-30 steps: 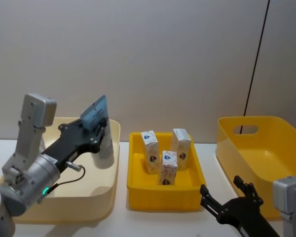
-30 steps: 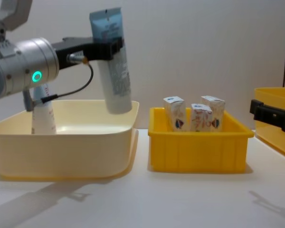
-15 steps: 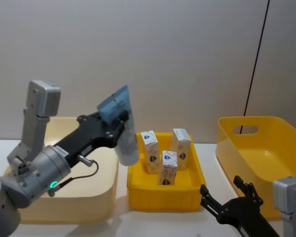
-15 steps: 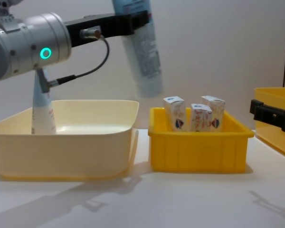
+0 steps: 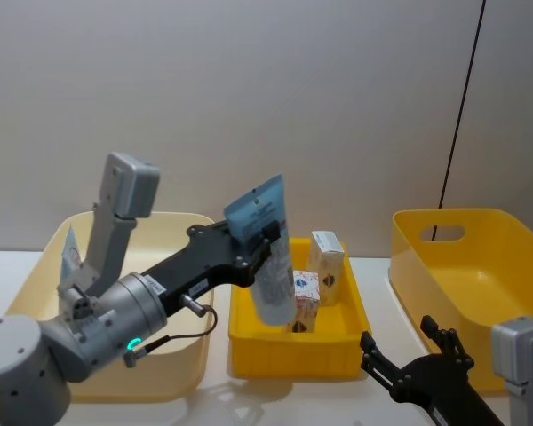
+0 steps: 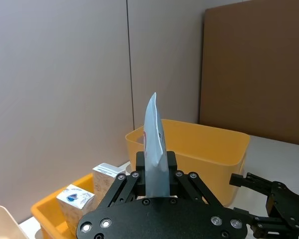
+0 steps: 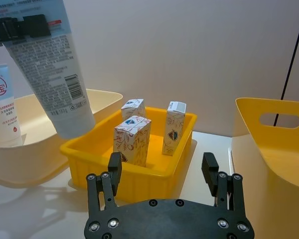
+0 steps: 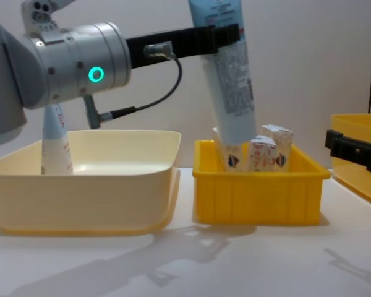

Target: Bimanual collaborative sorting of washing and personal care products

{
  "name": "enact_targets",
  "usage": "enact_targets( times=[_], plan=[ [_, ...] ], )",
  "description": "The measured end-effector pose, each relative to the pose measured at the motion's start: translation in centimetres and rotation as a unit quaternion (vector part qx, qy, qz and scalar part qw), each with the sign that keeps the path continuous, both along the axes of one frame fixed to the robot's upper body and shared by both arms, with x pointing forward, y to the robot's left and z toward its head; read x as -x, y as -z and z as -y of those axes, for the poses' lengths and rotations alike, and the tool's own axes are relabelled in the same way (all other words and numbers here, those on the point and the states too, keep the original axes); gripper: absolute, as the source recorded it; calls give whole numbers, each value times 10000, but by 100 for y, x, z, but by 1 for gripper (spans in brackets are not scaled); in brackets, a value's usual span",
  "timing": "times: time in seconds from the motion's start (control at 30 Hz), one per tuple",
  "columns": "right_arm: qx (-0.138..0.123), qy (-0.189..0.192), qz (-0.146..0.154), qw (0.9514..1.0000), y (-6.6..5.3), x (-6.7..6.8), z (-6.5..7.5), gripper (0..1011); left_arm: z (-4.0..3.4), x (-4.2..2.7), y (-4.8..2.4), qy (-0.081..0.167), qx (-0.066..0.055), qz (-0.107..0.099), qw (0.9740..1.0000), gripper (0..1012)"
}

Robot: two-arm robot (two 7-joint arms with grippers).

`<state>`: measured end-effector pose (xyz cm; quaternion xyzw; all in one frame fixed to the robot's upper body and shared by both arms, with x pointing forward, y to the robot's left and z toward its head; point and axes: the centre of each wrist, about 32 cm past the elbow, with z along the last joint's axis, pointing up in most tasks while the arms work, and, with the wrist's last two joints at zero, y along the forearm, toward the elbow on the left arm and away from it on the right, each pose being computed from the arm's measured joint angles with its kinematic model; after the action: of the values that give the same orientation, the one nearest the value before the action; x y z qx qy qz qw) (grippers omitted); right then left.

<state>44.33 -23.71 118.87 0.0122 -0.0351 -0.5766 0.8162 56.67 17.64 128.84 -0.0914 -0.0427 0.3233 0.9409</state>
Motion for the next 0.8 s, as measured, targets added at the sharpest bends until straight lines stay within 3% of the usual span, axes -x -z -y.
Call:
enact_targets(
  times=[0.23, 0.8],
  plan=[
    [0, 0, 0, 10000, 0, 0, 0, 1001, 103, 13, 19, -5, -70, -3, 10000, 219],
    [69, -112, 1, 9999, -16, -46, 19, 1001, 195, 26, 41, 6, -51, -16, 10000, 219]
  ],
)
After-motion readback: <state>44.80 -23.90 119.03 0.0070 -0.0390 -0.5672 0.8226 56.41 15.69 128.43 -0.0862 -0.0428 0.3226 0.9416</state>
